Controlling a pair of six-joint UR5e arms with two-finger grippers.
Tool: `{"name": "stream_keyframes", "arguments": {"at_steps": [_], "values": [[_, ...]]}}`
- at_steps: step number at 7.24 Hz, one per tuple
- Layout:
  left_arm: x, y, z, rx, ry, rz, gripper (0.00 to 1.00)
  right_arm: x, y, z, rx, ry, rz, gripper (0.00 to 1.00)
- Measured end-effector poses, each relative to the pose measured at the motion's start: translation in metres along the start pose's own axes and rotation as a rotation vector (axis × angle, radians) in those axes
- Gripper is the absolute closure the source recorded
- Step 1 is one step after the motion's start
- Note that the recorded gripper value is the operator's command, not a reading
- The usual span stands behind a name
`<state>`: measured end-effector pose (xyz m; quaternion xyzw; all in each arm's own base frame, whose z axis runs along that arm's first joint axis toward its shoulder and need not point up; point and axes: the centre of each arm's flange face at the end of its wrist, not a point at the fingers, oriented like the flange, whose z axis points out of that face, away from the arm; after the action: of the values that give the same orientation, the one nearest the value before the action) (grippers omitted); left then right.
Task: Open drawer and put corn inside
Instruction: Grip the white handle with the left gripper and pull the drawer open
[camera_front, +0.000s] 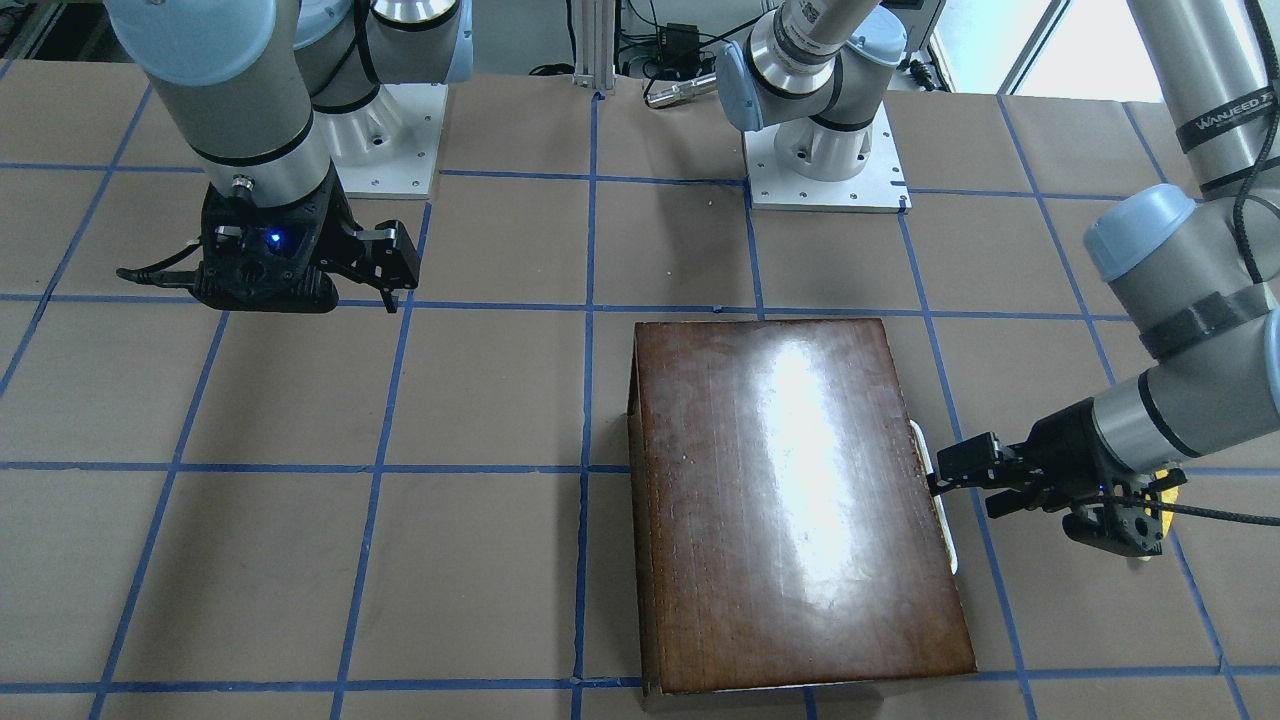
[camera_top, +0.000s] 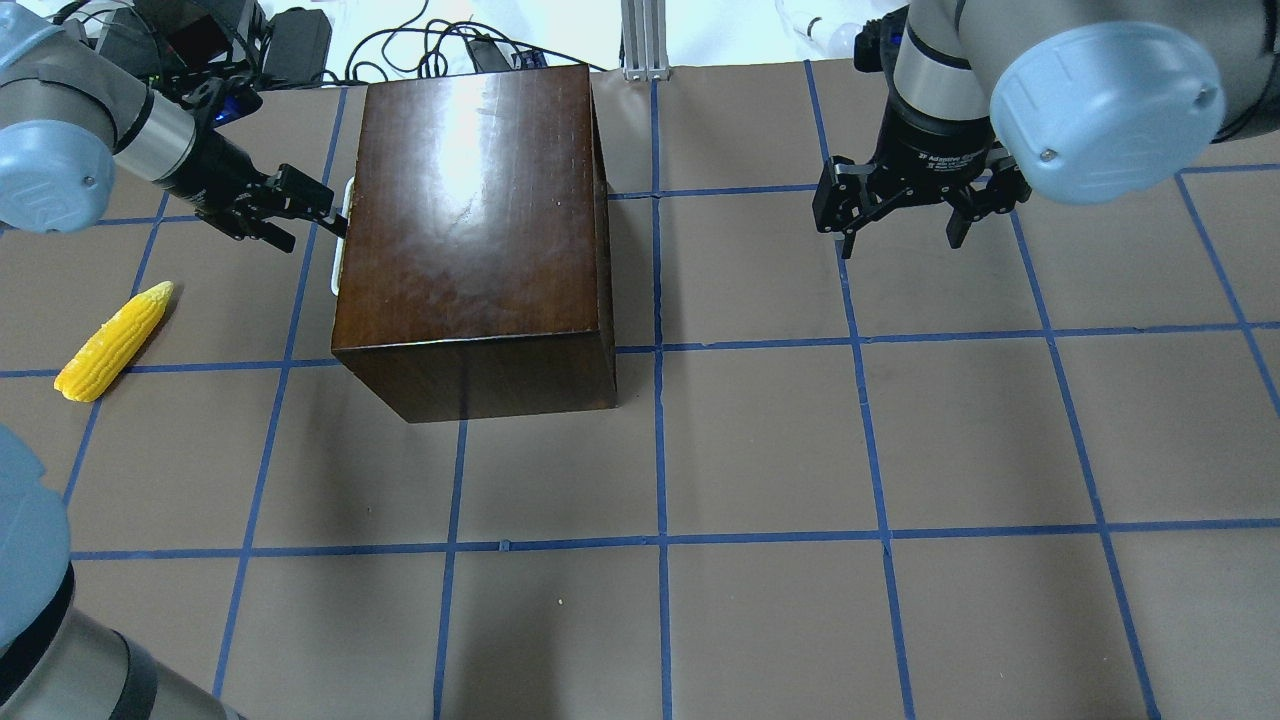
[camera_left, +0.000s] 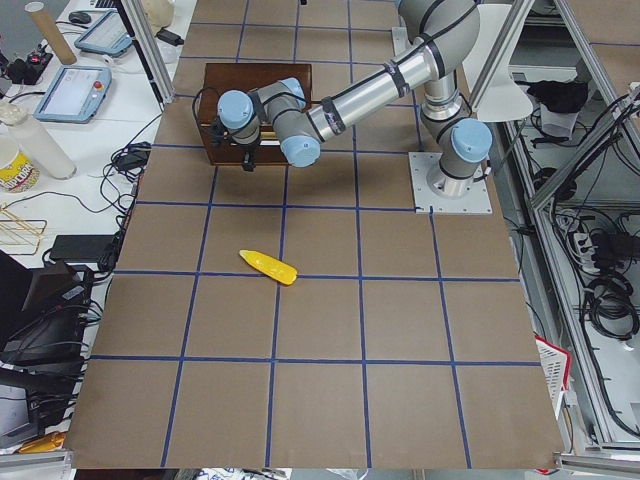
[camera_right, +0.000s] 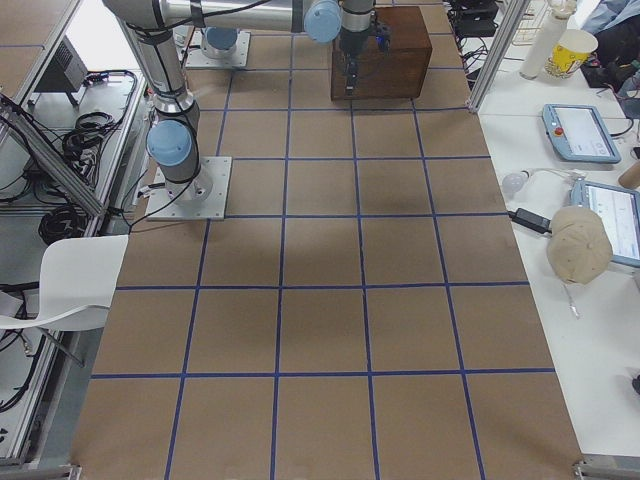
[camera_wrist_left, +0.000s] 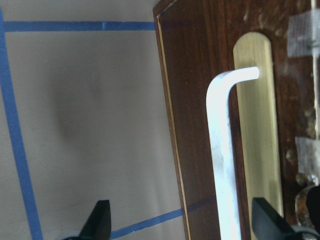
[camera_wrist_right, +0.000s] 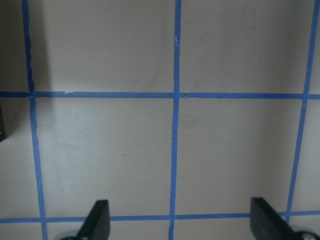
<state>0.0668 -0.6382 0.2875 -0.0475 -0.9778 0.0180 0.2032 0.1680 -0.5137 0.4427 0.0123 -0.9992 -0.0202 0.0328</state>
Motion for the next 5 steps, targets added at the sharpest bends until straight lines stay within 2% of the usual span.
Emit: {"name": "stream_keyframes", "arguments": {"at_steps": [5], "values": [[-0.007, -0.001, 0.022, -0.034, 0.019, -0.007, 0.0, 0.0, 0.0, 0.0, 0.001, 0.001, 0.0, 0.0]]}}
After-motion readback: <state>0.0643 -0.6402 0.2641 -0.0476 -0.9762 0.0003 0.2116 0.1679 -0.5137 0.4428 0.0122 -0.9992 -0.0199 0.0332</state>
